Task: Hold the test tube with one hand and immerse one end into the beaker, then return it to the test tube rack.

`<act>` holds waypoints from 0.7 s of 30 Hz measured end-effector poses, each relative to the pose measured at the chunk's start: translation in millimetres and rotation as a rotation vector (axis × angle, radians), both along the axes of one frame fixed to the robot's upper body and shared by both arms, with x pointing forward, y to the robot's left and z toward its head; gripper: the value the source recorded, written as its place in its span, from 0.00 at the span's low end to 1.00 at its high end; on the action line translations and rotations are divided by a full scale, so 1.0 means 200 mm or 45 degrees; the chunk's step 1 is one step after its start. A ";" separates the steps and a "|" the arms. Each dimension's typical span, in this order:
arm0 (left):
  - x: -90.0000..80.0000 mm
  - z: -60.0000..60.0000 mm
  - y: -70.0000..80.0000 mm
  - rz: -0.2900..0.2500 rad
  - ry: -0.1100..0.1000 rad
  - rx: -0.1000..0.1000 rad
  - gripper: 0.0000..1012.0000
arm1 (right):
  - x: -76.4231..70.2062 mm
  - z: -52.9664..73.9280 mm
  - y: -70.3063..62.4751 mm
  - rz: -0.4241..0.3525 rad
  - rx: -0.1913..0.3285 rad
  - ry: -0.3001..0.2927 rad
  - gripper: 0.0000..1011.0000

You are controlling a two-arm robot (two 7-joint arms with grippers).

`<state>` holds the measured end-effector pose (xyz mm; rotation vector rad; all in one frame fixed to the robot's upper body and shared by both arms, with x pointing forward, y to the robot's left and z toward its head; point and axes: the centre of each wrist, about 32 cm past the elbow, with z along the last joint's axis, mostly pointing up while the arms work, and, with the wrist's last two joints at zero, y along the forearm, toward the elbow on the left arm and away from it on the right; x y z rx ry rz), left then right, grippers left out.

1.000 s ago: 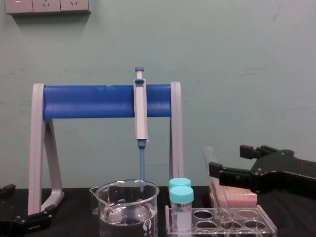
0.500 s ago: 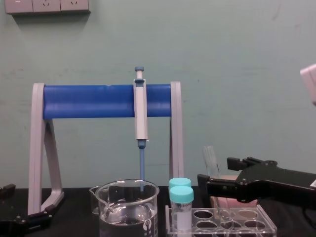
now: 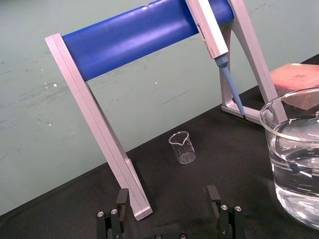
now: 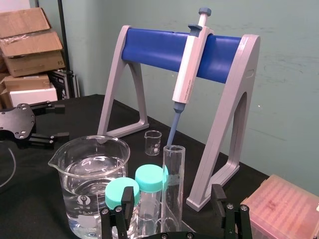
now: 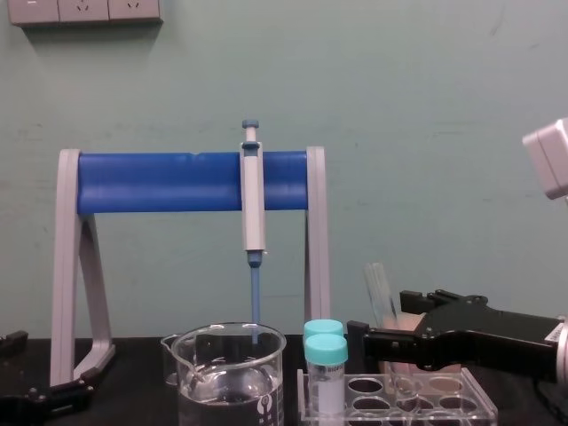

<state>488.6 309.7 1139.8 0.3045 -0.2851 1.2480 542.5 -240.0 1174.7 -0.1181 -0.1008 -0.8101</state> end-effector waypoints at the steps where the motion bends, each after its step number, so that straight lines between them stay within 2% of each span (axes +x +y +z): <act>1: 0.00 0.00 0.00 0.000 0.000 0.000 0.99 | 0.00 0.00 0.00 0.000 -0.001 0.000 0.99; 18: 0.00 0.00 0.00 0.000 0.000 0.000 0.99 | 0.00 0.00 0.00 -0.008 -0.011 -0.006 0.98; 21: 0.00 0.00 0.00 0.000 0.000 0.000 0.99 | 0.00 0.00 0.00 -0.008 -0.010 -0.006 0.92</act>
